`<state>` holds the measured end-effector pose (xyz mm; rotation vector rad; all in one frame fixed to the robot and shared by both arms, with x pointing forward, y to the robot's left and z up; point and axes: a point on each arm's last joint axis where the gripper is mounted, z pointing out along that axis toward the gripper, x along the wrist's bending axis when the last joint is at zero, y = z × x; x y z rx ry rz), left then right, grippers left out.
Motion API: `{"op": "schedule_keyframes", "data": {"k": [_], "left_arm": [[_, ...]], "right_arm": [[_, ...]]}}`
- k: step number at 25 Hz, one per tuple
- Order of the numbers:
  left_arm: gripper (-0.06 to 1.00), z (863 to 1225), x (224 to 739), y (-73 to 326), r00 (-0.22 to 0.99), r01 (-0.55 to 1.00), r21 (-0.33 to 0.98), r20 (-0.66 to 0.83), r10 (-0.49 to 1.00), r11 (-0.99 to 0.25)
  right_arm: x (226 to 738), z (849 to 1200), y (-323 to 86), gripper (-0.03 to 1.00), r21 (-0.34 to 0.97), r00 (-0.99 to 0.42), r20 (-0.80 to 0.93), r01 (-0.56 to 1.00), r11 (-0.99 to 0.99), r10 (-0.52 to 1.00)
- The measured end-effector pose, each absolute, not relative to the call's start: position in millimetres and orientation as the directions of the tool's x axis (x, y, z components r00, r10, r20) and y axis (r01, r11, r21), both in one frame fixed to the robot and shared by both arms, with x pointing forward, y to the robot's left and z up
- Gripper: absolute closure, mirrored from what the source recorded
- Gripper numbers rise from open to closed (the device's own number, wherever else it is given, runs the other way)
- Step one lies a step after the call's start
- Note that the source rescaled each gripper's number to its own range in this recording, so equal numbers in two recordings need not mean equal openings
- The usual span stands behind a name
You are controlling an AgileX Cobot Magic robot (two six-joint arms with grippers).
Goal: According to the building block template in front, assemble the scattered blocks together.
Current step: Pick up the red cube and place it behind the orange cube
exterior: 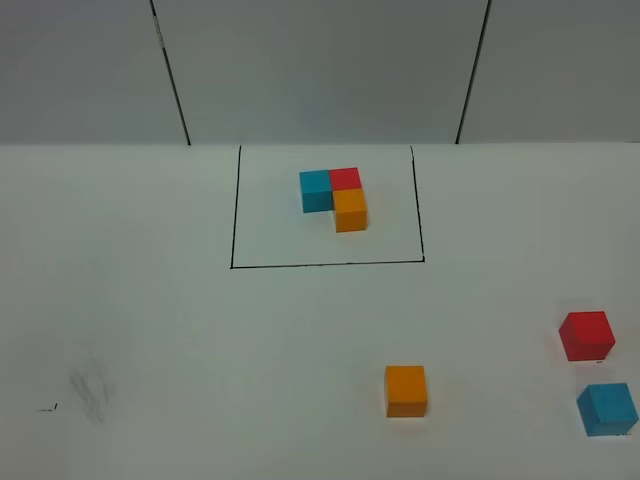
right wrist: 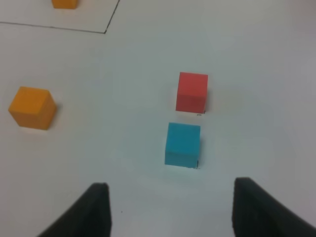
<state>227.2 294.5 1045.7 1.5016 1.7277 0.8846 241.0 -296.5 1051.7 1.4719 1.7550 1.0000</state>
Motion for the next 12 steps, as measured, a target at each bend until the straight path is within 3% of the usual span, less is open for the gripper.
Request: {"op": "schedule_keyframes", "data": {"k": [12], "left_arm": [[0.30,1045.7,227.2,294.5,-0.109,0.535,0.838,-0.056,0.992,0.106]], "right_arm": [[241.0,1051.7,-296.5,0.80,0.859,-0.176,0.004,0.505,0.087,0.984]]}}
